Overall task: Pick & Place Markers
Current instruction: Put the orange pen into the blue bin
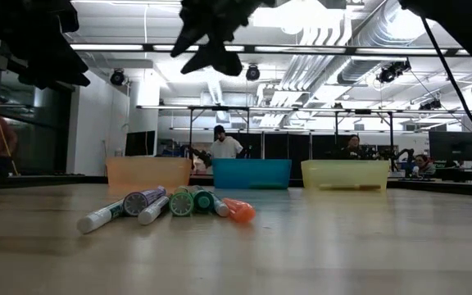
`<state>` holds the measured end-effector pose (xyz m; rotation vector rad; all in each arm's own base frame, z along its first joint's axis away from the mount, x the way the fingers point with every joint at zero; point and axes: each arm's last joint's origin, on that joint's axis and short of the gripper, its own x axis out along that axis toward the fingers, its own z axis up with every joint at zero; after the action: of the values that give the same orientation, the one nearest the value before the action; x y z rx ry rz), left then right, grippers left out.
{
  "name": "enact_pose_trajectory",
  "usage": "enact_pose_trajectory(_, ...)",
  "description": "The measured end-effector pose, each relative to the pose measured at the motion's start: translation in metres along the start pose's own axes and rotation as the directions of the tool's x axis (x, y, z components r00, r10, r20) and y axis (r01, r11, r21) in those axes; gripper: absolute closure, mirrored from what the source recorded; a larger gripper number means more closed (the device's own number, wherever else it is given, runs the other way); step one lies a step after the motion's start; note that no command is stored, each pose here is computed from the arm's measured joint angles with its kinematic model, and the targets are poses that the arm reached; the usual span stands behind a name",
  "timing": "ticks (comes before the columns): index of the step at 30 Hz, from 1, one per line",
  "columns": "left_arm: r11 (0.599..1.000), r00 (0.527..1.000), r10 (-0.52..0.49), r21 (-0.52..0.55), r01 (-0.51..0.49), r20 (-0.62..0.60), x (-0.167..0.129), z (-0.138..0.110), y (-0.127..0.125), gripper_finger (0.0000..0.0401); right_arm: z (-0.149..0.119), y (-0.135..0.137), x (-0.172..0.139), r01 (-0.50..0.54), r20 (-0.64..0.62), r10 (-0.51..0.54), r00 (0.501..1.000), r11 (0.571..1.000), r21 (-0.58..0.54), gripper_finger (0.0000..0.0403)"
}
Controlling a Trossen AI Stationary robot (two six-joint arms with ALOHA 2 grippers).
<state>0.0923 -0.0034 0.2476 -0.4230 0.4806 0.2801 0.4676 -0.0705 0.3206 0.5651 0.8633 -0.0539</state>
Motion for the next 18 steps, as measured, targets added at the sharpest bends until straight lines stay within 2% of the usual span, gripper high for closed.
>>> enact_pose_trajectory(10,0.993,0.997,-0.074,0.091,0.077,-0.034,0.0,0.0,-0.002,0.0245,-0.041,0.072,0.02,0.137,0.004,-0.138,0.99,0.985,0.106,0.0249)
enact_pose_trajectory(18,0.977,0.988,-0.148,0.15,0.154,-0.046,-0.001,0.001,-0.006,0.0245,-0.069,0.113,0.025,0.189,0.038,-0.201,0.979,0.959,0.21,0.0249)
